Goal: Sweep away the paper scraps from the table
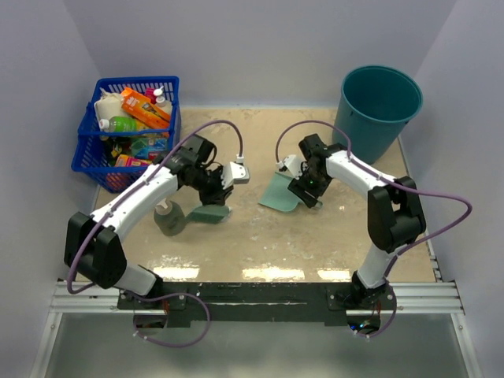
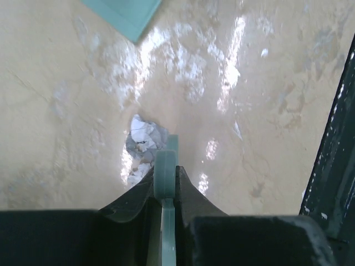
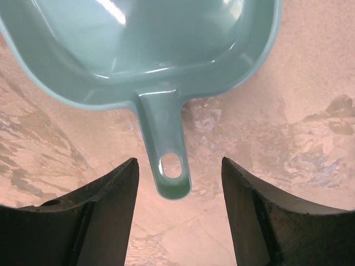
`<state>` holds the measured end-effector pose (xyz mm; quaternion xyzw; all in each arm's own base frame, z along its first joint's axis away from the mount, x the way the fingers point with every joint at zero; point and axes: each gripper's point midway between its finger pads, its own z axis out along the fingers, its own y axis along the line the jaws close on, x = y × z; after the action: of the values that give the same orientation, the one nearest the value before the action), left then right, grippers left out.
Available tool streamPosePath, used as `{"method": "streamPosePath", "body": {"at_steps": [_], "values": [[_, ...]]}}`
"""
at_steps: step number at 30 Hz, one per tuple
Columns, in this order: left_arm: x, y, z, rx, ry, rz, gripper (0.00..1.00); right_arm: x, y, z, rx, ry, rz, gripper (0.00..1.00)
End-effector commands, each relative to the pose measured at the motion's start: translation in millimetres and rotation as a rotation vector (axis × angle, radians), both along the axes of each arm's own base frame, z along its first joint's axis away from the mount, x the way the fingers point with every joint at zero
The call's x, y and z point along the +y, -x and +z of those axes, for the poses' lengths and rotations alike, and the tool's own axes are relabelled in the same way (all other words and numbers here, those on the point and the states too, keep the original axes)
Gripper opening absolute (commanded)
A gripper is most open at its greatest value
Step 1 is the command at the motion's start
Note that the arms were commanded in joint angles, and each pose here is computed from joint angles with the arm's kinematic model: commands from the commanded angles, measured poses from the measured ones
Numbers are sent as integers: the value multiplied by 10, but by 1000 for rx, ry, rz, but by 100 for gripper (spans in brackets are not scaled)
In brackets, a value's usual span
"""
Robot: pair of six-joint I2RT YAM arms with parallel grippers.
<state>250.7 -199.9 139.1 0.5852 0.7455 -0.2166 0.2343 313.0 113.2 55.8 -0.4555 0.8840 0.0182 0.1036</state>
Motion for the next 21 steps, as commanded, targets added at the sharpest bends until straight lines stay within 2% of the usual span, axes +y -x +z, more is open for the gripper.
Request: {"method": "streamPosePath", "body": {"at_steps": [1, 5, 8, 11, 14, 16, 17, 21], "values": [[-398, -107, 439, -29, 158, -66, 0, -73, -31, 82, -44, 10, 0, 64], [-413, -99, 616, -40, 184, -48, 0, -61, -124, 192, -69, -9, -20, 64], [-333, -152, 722, -123, 170, -23, 0, -35, -197, 281, -92, -21, -33, 66], [-260, -376, 885, -239, 160, 88, 0, 7, -260, 380, -109, -41, -34, 69], [-164, -716, 1083, -332, 153, 281, 0, 92, -312, 499, -124, -91, -17, 73], [-111, -897, 1167, -356, 158, 415, 0, 159, -324, 630, -154, -152, -9, 73], [-143, -1003, 1275, -360, 202, 489, 0, 203, -365, 714, -197, -193, -5, 73], [-361, -1161, 1504, -318, 309, 525, 0, 478, -409, 1395, -418, -426, 68, 74]]}}
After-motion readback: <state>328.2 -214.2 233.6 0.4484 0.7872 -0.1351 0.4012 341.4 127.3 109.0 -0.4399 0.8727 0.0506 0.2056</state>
